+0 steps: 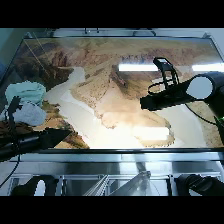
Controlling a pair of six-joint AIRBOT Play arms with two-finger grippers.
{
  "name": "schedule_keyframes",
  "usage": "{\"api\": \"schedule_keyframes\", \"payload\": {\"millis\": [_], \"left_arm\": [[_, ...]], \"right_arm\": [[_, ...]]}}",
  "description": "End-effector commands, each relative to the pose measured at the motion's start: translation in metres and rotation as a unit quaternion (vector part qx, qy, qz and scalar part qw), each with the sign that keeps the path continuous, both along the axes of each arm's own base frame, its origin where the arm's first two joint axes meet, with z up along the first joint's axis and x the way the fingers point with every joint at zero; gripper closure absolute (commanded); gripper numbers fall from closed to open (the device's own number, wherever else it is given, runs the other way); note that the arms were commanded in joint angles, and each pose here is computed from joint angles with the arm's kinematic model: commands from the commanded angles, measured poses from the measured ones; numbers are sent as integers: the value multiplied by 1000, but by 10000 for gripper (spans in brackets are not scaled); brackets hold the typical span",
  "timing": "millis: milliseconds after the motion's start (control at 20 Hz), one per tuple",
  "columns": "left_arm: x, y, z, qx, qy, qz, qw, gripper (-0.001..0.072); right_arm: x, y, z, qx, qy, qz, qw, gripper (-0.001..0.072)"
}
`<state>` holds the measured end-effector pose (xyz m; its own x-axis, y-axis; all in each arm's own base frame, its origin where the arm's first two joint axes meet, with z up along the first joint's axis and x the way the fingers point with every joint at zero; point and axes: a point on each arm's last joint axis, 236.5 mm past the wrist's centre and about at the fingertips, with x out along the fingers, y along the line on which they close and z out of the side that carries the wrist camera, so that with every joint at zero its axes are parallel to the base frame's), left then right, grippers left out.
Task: Fold the shirts.
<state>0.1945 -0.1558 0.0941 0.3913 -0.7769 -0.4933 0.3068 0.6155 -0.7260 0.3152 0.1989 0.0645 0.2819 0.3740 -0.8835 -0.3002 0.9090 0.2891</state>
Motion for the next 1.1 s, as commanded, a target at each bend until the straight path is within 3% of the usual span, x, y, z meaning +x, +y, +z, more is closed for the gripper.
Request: {"api": "schedule_keyframes", "payload": {"millis": [0,100,250,350,750,800,850,900,1050], "left_arm": [[0,1,0,1,0,2,1000,692],[13,10,0,9,6,40,999,693],[49,72,5,143,-7,100,985,691],[73,111,26,195,-10,127,973,683],[163,194,79,198,-21,198,960,683],[175,203,80,202,-24,204,958,641],[188,214,79,210,-24,208,955,243],[199,225,75,221,-19,210,952,-4],[233,258,50,247,9,211,946,-7]], "right_arm": [[0,0,0,0,1,1,1000,694],[0,0,0,0,1,0,1000,694],[0,0,0,0,1,0,1000,694],[0,0,0,0,1,1,1000,693],[0,0,0,0,1,1,1000,694],[0,0,0,0,1,0,1000,694],[0,0,0,0,1,0,1000,694],[0,0,0,0,1,0,1000,694],[0,0,0,0,1,0,1000,694]]}}
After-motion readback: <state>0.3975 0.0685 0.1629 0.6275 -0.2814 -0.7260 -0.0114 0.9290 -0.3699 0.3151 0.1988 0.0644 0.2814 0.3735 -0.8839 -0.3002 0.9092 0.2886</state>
